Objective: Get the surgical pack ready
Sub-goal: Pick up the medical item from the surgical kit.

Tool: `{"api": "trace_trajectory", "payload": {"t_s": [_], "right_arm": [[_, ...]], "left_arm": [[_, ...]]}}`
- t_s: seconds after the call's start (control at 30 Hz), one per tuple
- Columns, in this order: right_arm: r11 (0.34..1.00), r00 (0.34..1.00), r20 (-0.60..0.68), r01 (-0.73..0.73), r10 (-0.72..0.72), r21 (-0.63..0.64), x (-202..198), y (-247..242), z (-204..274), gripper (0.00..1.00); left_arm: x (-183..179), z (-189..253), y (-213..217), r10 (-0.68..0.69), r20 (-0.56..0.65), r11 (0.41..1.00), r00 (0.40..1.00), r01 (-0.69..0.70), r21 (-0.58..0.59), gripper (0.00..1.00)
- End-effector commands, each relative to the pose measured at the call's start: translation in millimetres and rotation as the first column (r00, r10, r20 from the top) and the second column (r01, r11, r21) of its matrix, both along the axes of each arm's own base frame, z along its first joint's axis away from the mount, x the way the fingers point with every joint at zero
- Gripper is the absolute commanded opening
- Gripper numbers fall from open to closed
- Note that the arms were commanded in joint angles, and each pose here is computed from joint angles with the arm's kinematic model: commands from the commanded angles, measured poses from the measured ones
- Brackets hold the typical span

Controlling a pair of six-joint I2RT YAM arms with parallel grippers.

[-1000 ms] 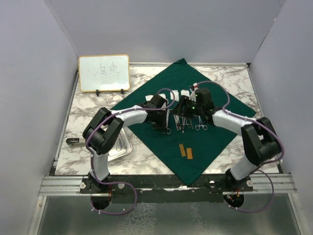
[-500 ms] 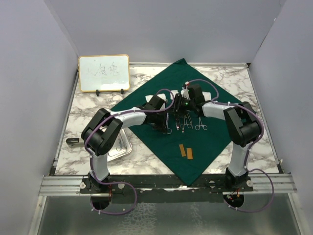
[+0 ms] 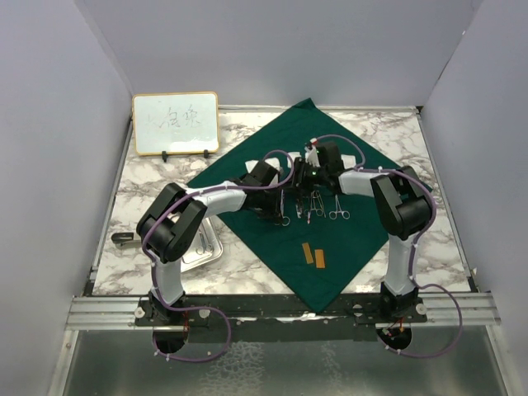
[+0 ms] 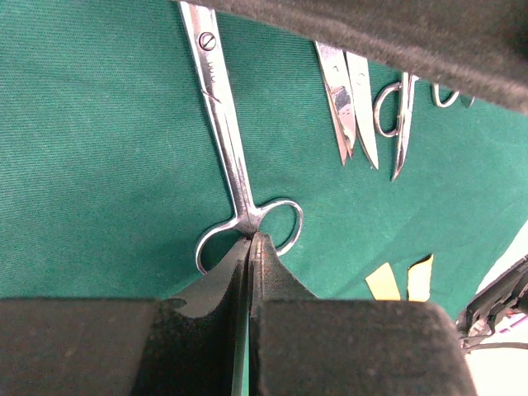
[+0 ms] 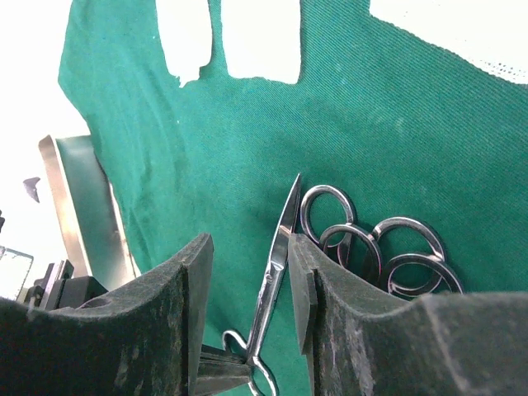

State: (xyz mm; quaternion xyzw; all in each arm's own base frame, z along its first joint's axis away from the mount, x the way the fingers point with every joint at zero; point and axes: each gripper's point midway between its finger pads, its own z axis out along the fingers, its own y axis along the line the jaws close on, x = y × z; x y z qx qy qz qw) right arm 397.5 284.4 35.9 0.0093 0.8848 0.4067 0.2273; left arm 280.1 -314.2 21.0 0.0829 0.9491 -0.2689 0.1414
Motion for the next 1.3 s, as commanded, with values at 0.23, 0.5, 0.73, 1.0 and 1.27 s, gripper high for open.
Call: {"api": "trace_trajectory", "payload": {"t_s": [0.23, 0.5, 0.73, 1.0, 1.27], "right_arm": [[0.969, 0.994, 0.002, -0.104, 0.107, 0.223, -20, 19, 8, 0.43], [0.989, 0.985, 0.146, -0.110, 0.095, 0.095, -10, 2, 59, 0.45], [0.997, 0.966, 0.256, -0.023, 0.042, -0.075, -4, -41, 98, 0.48], [0.995, 0.967, 0.232, -0.097, 0.102, -0.033, -53, -52, 94, 0.49], [0.991, 0.988, 0.109, -0.116, 0.109, 0.066, -87, -47, 65, 0.43]], "left_arm": [[-31, -60, 54, -0.008, -0.087, 0.956, 0.996, 0.033, 0.291, 0.00], [-3, -4, 29, -0.052, 0.019, 0.977, 0.998, 0.047, 0.208, 0.20], [20, 51, 0, -0.076, 0.100, 0.993, 0.992, 0.066, 0.103, 0.39], [15, 52, 21, -0.046, 0.065, 0.993, 0.997, 0.039, 0.115, 0.41], [2, 26, 38, 0.009, -0.033, 0.999, 0.999, -0.007, 0.049, 0.34]]}}
